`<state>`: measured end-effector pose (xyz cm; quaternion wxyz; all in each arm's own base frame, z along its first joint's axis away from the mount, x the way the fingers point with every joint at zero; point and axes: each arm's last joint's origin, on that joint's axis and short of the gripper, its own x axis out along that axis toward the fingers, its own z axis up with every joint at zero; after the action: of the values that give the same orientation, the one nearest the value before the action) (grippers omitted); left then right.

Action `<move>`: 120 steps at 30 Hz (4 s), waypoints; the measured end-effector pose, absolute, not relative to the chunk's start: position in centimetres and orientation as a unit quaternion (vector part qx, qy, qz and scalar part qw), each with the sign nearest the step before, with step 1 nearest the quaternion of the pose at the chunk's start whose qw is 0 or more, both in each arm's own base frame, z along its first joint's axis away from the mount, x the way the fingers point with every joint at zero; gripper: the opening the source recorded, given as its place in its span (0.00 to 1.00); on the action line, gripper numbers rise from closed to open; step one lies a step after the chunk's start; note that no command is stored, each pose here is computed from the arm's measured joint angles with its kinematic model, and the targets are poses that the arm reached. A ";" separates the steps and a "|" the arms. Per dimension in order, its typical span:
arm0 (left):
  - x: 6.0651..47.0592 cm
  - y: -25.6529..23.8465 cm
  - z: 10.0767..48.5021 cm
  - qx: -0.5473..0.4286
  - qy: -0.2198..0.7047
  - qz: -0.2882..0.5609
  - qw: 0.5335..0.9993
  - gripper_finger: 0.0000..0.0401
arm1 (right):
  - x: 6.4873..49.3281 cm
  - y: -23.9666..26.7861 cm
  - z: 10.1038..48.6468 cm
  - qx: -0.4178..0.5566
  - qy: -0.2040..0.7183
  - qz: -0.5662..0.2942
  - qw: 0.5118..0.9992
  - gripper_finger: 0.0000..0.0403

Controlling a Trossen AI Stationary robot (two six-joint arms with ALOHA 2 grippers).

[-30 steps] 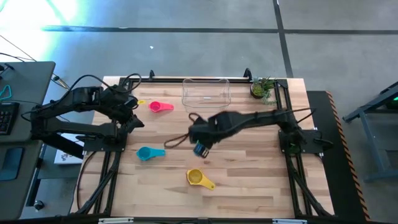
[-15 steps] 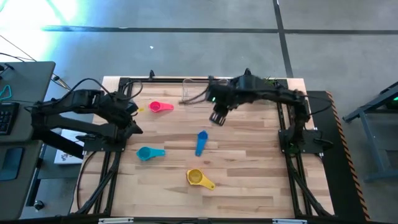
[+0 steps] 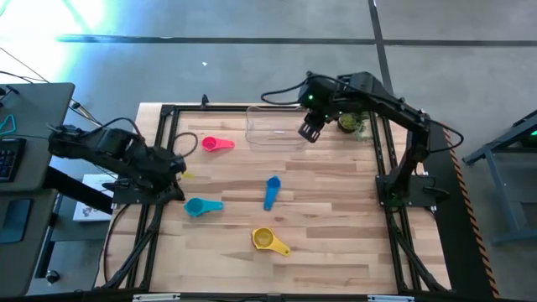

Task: Nest measuring cups in basket
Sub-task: Stack the light blue measuring cup in the yellow measuring cup

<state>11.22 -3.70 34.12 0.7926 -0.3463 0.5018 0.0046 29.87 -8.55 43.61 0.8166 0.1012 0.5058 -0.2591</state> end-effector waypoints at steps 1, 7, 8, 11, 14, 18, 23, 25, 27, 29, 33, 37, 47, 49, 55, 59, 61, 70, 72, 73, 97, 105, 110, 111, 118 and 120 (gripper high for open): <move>11.3 -4.0 34.0 -0.340 0.508 0.000 0.791 0.22 | 29.7 -8.7 43.7 0.105 0.505 -0.258 0.817 0.29; 12.3 -5.9 33.2 -0.284 0.543 -0.013 0.790 0.22 | 29.4 -9.4 43.8 0.116 0.503 -0.255 0.817 0.29; 12.5 -6.3 33.1 -0.272 0.548 -0.014 0.791 0.22 | 29.4 -9.5 43.8 0.115 0.504 -0.255 0.817 0.29; 13.0 -7.3 32.6 -0.230 0.558 -0.016 0.797 0.22 | 29.4 -9.5 43.8 0.115 0.504 -0.255 0.817 0.29; 13.3 -8.2 32.1 -0.191 0.565 -0.018 0.803 0.22 | 29.4 -9.5 43.8 0.117 0.503 -0.256 0.817 0.29; 13.7 -9.5 31.4 -0.138 0.576 -0.030 0.805 0.22 | 29.4 -9.5 43.8 0.122 0.501 -0.260 0.816 0.29; 14.1 -11.0 30.5 -0.062 0.584 -0.042 0.808 0.22 | 29.4 -9.5 43.8 0.130 0.499 -0.264 0.815 0.29; 14.2 -11.4 29.9 -0.039 0.583 -0.037 0.811 0.22 | 29.4 -9.4 43.8 0.133 0.498 -0.266 0.815 0.29; 14.0 -11.6 29.0 -0.019 0.592 -0.031 0.805 0.22 | 29.4 -9.4 43.8 0.137 0.497 -0.268 0.814 0.29; 13.7 -11.7 28.0 -0.011 0.603 -0.026 0.797 0.22 | 29.4 -9.4 43.8 0.139 0.496 -0.270 0.814 0.29; 12.9 -11.6 26.3 -0.004 0.620 -0.014 0.784 0.22 | 29.4 -9.4 43.8 0.141 0.495 -0.271 0.813 0.29; 12.6 -11.7 24.9 0.008 0.624 -0.021 0.781 0.22 | 29.4 -9.4 43.8 0.143 0.495 -0.272 0.813 0.29; 12.6 -11.6 21.6 0.043 0.616 -0.049 0.785 0.22 | 29.4 -9.4 43.8 0.158 0.490 -0.281 0.810 0.29; 12.5 -11.5 21.1 0.047 0.615 -0.043 0.786 0.22 | 29.4 -9.4 43.8 0.158 0.490 -0.281 0.810 0.29; 12.4 -11.2 19.8 0.055 0.616 -0.040 0.785 0.22 | 29.4 -9.5 43.8 0.159 0.489 -0.282 0.810 0.29; 12.3 -11.0 19.1 0.060 0.615 -0.033 0.786 0.22 | 29.4 -9.5 43.8 0.159 0.489 -0.282 0.810 0.29; 12.3 -10.9 18.7 0.058 0.614 -0.030 0.787 0.22 | 29.4 -9.5 43.8 0.159 0.487 -0.282 0.811 0.29; 13.0 -10.4 17.9 0.060 0.600 -0.040 0.797 0.22 | 29.5 -9.5 43.8 0.159 0.485 -0.282 0.813 0.29; 13.1 -10.3 17.9 0.066 0.600 -0.045 0.796 0.22 | 29.5 -9.5 43.8 0.159 0.485 -0.282 0.813 0.29; 13.2 -10.3 17.9 0.066 0.601 -0.048 0.795 0.22 | 29.5 -9.5 43.8 0.159 0.485 -0.282 0.813 0.29; 14.1 -11.0 15.4 0.106 0.651 -0.031 0.751 0.22 | 29.5 -9.5 43.8 0.159 0.484 -0.282 0.813 0.29; 14.3 -11.1 15.1 0.107 0.651 -0.031 0.751 0.17 | 29.5 -9.5 43.8 0.159 0.484 -0.282 0.813 0.29; 14.5 -11.3 15.1 0.103 0.645 -0.036 0.757 0.05 | 29.5 -9.5 43.8 0.159 0.484 -0.282 0.813 0.29; 14.5 -11.3 15.1 0.102 0.643 -0.037 0.758 0.03 | 29.5 -9.5 43.8 0.159 0.484 -0.282 0.813 0.29; 14.6 -11.4 15.2 0.100 0.643 -0.037 0.759 0.03 | 29.5 -9.5 43.8 0.160 0.484 -0.281 0.813 0.29; 14.7 -11.5 15.6 0.104 0.643 -0.041 0.758 0.02 | 29.5 -9.5 43.8 0.169 0.482 -0.285 0.811 0.29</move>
<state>14.74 -11.49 15.63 0.7577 0.1045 0.6428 -0.0413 29.51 -9.47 43.82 0.8112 0.1695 0.4816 -0.2850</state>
